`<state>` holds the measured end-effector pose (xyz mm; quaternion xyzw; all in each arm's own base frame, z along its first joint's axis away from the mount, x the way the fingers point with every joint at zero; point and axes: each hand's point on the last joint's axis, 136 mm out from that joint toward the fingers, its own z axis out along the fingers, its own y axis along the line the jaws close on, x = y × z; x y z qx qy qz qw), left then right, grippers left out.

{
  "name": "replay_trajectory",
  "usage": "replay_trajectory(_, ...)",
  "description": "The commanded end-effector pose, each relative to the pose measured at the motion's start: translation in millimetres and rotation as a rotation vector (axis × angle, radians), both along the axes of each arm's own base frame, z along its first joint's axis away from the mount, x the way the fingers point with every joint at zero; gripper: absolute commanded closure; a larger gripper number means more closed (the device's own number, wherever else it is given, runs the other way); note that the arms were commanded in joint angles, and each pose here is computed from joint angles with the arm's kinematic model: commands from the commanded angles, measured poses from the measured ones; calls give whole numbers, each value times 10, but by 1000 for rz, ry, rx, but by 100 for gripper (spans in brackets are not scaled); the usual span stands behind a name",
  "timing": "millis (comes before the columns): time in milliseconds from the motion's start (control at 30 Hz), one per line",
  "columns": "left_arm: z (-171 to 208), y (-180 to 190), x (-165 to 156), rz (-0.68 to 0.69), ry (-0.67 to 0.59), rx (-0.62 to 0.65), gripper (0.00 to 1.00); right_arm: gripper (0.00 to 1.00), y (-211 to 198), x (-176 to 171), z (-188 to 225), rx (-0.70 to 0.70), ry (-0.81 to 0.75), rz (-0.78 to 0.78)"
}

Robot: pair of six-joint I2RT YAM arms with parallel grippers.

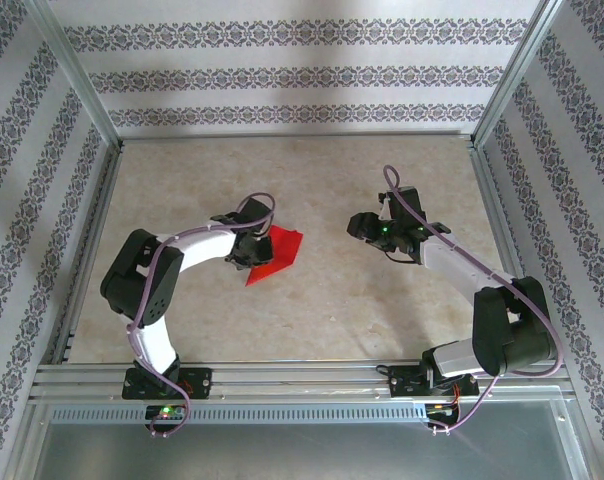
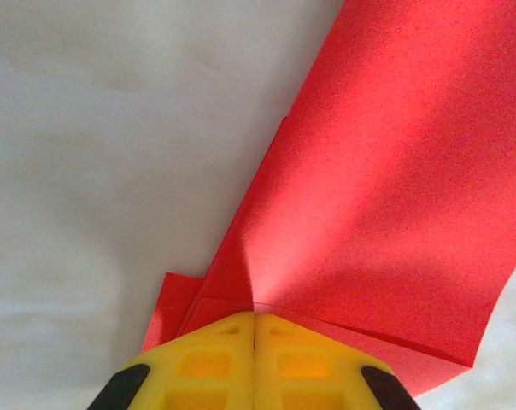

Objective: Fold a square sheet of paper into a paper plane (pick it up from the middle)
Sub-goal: Fold the wing for the fifth time at the center of the table.

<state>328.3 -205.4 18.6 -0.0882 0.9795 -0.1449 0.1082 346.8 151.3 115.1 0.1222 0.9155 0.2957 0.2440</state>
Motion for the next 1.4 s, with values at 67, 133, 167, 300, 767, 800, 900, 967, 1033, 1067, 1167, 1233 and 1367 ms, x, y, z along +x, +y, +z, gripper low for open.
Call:
replay_trajectory(67, -89, -473, -258, -70, 77, -86, 94, 46, 105, -44, -30, 45, 20, 11)
replay_trajectory(133, -70, -582, -289, -74, 84, -105, 94, 46, 149, -86, -77, 66, 42, 11)
replay_trajectory(167, -68, -589, -294, -62, 86, -107, 94, 46, 172, -110, -111, 77, 57, 9)
replay_trajectory(300, -82, -495, -286, 22, 90, -91, 95, 47, 357, -253, -250, 136, 142, -10)
replay_trajectory(767, -178, -341, -348, 176, 132, -150, 95, 56, 960, -662, -704, 245, 381, -153)
replay_trajectory(800, -185, -335, -352, 178, 136, -151, 95, 56, 979, -670, -722, 242, 386, -161)
replay_trajectory(900, -196, -333, -355, 179, 141, -152, 95, 57, 1019, -705, -798, 235, 409, -186)
replay_trajectory(967, -195, -336, -358, 175, 142, -152, 95, 57, 1033, -717, -839, 233, 420, -197)
replay_trajectory(1033, -190, -339, -357, 171, 141, -152, 95, 57, 1060, -720, -874, 229, 430, -192)
replay_trajectory(1067, -191, -339, -357, 171, 141, -152, 95, 57, 1076, -714, -877, 232, 430, -188)
replay_trajectory(1167, -193, -332, -357, 169, 140, -149, 95, 58, 1130, -694, -876, 236, 431, -170)
replay_trajectory(1233, -190, -338, -357, 166, 140, -150, 95, 58, 1168, -688, -879, 241, 435, -159)
replay_trajectory(1367, -189, -336, -353, 166, 141, -149, 95, 62, 1244, -671, -878, 269, 438, -134)
